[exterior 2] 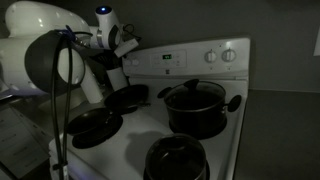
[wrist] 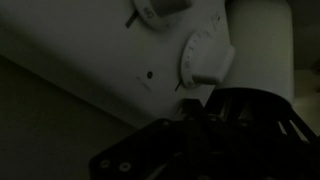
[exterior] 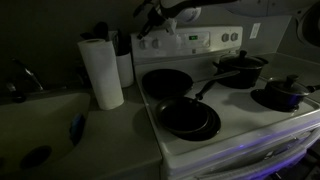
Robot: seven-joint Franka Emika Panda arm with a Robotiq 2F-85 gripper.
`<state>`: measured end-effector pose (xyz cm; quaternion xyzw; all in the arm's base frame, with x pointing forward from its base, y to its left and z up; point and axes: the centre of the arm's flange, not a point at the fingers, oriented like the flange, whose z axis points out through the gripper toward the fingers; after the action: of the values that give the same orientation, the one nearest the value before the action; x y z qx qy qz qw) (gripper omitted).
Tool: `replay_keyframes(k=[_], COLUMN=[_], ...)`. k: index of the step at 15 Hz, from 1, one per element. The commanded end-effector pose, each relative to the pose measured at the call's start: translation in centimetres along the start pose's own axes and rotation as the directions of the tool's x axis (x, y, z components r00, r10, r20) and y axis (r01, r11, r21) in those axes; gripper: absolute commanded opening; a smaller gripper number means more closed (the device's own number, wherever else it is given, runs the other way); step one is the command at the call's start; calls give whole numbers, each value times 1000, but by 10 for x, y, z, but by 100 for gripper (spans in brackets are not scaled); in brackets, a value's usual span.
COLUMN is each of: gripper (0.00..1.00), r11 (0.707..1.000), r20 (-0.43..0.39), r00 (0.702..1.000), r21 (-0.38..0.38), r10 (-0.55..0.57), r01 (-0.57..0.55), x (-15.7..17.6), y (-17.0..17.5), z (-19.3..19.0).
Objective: Press the switch on the top left side of the stove
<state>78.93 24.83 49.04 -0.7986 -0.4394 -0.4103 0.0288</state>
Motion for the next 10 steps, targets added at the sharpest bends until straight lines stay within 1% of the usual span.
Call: replay_keyframes(k=[1,4,5,10], gripper=[0,0,0,0], r11=[999,998,998,991], r20=[-23,-23,-17,-17], r00=[1000,999,998,991], r21=[-30,-27,-26,-16], r10=[17,48,65,133], r01=[-18,-49,-66,-134], x=[6,5,-9,-23], y=[9,7,16,17], z=[22,24,22,25])
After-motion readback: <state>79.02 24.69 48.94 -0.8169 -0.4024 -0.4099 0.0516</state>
